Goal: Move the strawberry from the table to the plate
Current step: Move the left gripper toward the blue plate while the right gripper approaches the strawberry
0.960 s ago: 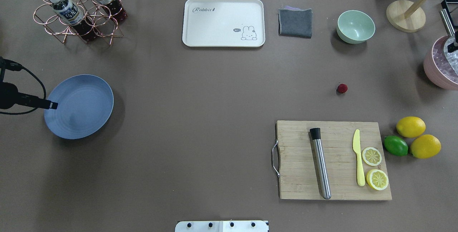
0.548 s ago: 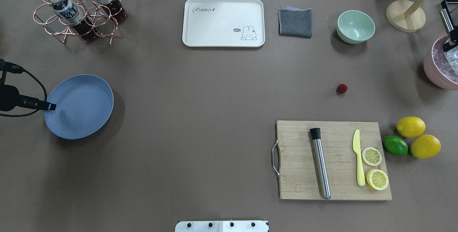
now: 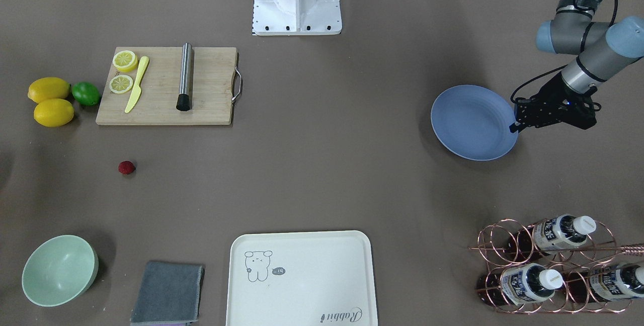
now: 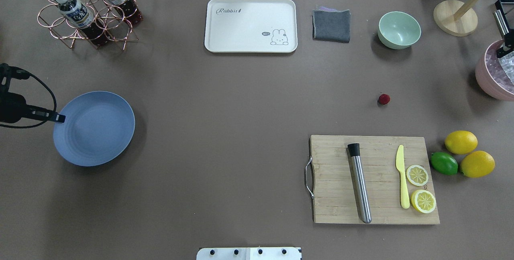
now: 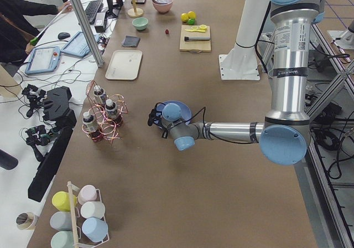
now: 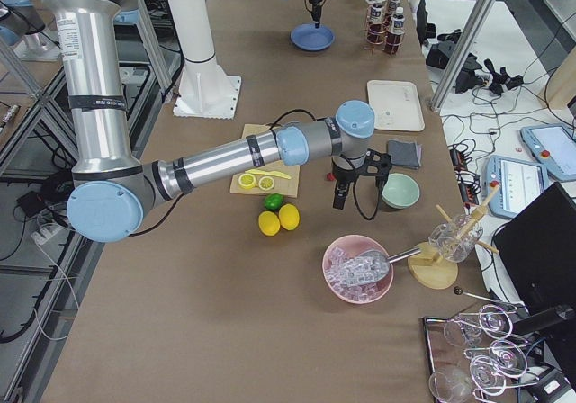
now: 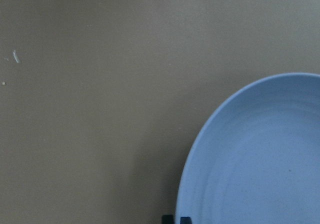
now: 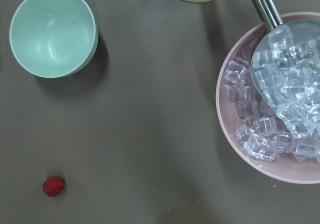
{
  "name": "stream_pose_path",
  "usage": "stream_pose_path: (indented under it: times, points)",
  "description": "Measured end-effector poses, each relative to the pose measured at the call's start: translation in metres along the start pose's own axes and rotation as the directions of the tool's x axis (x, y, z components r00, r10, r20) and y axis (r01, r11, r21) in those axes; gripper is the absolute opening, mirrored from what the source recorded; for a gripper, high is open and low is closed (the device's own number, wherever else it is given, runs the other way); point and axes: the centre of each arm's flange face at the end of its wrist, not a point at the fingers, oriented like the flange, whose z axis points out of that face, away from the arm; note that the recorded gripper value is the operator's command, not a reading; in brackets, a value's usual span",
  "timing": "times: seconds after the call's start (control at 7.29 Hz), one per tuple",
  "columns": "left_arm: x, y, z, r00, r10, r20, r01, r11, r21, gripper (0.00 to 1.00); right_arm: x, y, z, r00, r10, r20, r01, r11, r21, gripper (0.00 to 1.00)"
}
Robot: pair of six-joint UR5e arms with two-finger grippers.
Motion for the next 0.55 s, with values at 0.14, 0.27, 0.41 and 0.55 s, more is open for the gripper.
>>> stream_pose_path:
  times: [0.14, 0.27, 0.41, 0.55]
  points:
    - [0.027, -0.015, -0.008, 0.999, -0.037, -0.040, 0.036, 0.999, -0.024, 0.00, -0.002, 0.000, 0.001, 1.000, -0.003, 0.001, 0.003, 1.000, -0.002, 1.00]
    - [0.066, -0.039, -0.018, 0.996, -0.068, -0.057, 0.066, 0.997, -0.036, 0.00, -0.006, 0.001, 0.005, 1.000, -0.012, 0.000, 0.012, 1.000, -0.009, 1.00]
    - [0.118, -0.069, -0.027, 0.993, -0.099, -0.061, 0.096, 0.995, -0.036, 0.00, -0.014, 0.002, 0.014, 0.999, -0.034, 0.002, 0.034, 0.999, -0.016, 1.00]
    - [0.172, -0.090, -0.029, 0.990, -0.129, -0.062, 0.127, 0.991, -0.029, 0.00, -0.021, 0.002, 0.027, 0.998, -0.056, 0.008, 0.056, 0.998, -0.018, 1.00]
